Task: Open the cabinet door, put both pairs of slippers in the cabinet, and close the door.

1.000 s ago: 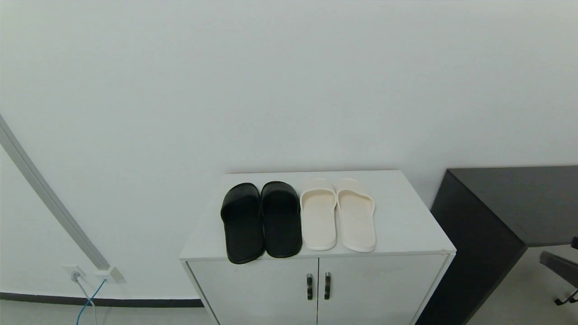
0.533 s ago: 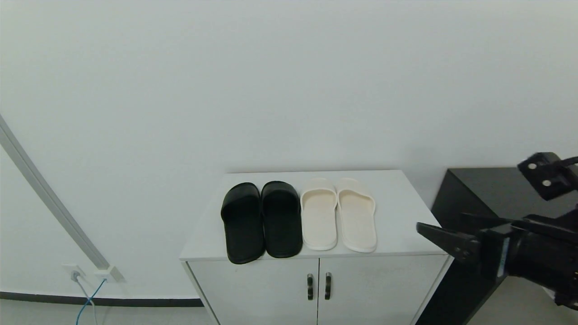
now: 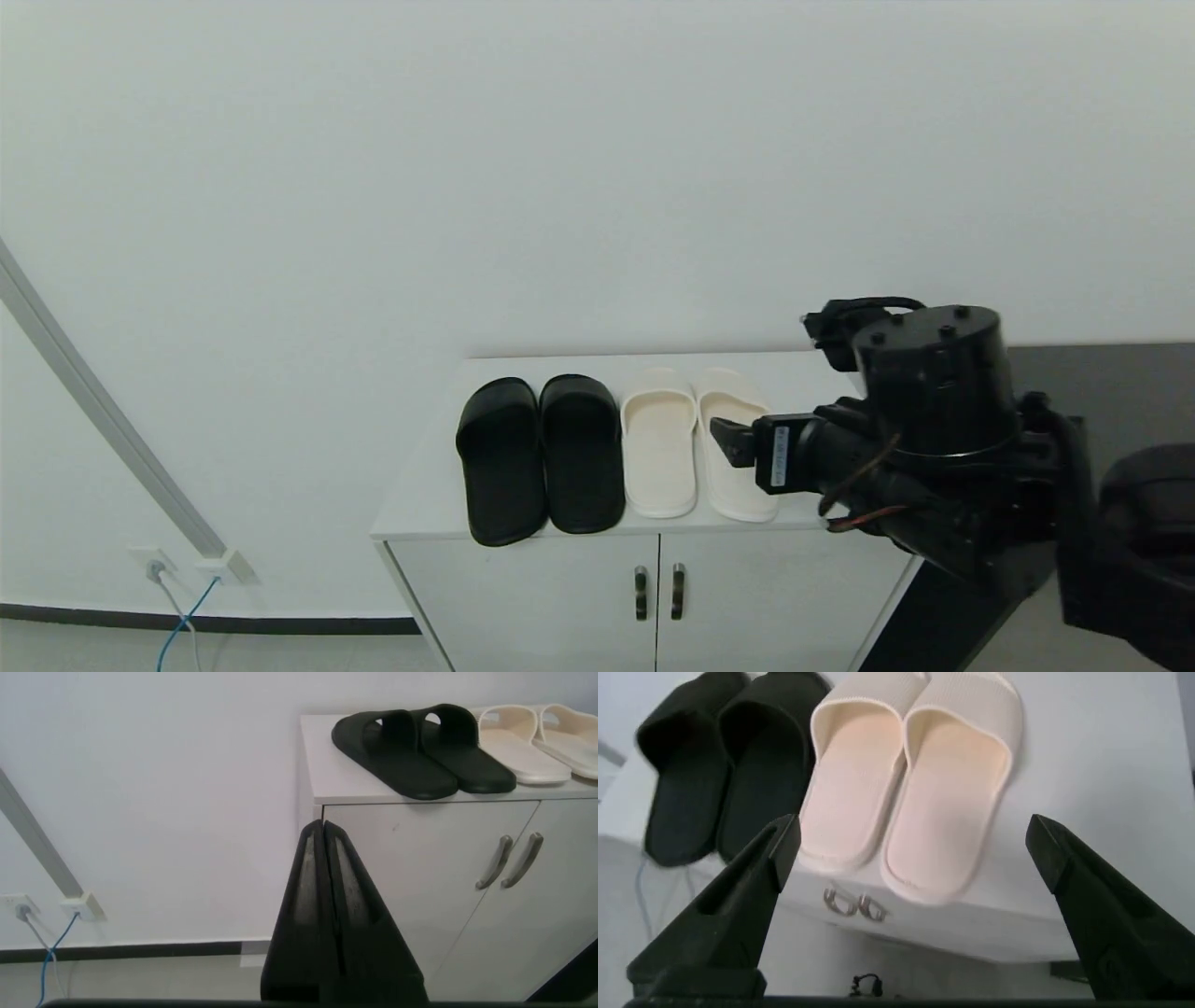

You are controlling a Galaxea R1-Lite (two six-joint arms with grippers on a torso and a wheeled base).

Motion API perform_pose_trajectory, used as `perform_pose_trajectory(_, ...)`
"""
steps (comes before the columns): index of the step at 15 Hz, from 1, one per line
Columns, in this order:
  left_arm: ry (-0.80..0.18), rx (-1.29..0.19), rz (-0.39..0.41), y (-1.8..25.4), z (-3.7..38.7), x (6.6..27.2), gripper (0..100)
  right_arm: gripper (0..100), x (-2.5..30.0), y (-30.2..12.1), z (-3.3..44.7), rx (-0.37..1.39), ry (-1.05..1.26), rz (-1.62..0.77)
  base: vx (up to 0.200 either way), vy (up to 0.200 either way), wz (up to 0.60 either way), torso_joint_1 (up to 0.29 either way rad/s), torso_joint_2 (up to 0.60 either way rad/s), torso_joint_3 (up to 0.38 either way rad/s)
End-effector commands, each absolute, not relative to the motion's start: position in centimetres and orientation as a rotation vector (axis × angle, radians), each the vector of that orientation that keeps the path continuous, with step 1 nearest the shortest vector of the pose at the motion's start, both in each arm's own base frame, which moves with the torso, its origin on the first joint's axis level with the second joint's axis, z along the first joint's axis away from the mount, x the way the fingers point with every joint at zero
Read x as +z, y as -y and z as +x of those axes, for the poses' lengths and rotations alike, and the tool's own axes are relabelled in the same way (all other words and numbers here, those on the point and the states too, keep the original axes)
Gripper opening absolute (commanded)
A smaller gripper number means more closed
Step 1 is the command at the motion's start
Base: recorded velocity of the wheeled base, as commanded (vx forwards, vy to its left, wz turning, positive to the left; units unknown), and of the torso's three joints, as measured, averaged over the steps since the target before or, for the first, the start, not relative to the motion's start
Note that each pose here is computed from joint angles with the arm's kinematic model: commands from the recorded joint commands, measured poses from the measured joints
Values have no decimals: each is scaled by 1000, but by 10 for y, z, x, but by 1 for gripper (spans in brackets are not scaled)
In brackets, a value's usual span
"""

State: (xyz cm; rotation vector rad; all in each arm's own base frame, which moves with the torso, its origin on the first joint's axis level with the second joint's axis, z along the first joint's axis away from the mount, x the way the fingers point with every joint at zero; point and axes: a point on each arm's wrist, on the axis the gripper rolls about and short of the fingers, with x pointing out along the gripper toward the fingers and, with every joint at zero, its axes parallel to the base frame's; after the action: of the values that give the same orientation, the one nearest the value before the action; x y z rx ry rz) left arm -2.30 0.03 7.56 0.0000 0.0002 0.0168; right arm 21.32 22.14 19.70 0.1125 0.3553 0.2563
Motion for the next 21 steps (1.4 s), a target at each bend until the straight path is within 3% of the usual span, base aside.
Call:
perform_pose_trajectory(1, -2, 17, 0, 0, -23, 76, 0, 100, 165, -255, 243, 174, -386, 51, 0, 0, 0, 0, 0, 0)
perform_pose_trajectory(7, -2, 17, -2, 0, -23, 76, 0, 100, 124, -290, 292, 36, -344, 35, 0, 0, 0, 0, 0, 0)
perform_pose_trajectory(16, -2, 18, -3, 0, -23, 76, 0, 100, 102, -306, 367, -33, -280, 40, 0, 0, 0, 0, 0, 0)
perform_pose_trajectory(20, -2, 17, -3, 0, -23, 76, 0, 100, 104, -305, 370, -38, -274, 35, 0, 0, 0, 0, 0, 0)
perform_pose_trajectory(21, -2, 17, -3, 0, -23, 76, 0, 0, 104, -305, 370, -38, -274, 35, 0, 0, 0, 0, 0, 0)
